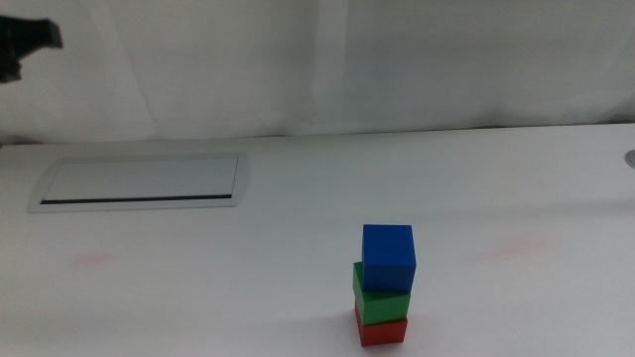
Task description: Stack red cubes first, then green, then blue cubes in a specific spot.
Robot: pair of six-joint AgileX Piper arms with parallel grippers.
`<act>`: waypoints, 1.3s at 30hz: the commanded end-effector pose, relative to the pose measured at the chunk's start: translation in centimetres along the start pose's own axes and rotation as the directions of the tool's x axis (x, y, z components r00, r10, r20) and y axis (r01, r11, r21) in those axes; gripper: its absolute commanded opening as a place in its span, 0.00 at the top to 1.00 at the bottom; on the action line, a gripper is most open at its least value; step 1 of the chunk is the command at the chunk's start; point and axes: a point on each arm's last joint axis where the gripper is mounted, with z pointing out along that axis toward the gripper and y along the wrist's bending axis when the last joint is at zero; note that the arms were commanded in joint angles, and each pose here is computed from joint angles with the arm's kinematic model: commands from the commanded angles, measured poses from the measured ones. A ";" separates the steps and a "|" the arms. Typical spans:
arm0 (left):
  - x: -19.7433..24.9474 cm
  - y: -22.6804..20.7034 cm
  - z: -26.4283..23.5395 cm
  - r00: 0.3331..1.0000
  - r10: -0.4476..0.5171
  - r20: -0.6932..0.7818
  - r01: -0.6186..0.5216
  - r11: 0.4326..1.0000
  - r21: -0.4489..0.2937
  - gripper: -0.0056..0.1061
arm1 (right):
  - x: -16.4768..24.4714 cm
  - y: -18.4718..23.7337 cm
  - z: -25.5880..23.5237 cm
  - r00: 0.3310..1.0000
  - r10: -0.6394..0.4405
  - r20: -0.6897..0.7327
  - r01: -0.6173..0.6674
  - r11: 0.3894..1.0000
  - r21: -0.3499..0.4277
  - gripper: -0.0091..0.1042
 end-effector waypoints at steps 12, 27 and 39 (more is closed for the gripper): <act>9.8 2.8 -5.4 0.972 0.053 0.231 -0.049 0.999 -0.023 0.97 | 0.7 -4.1 -5.0 0.999 -0.009 0.037 0.006 0.996 0.087 0.94; 23.8 4.5 -13.2 0.712 0.057 0.700 -0.087 0.996 0.007 0.97 | 12.8 0.4 -13.2 0.936 0.009 0.352 -0.027 0.999 0.046 0.94; 30.0 4.6 -6.2 0.746 0.035 0.665 -0.095 0.994 0.055 0.97 | 18.2 -0.4 -7.8 0.920 0.188 0.344 -0.213 0.977 0.034 0.94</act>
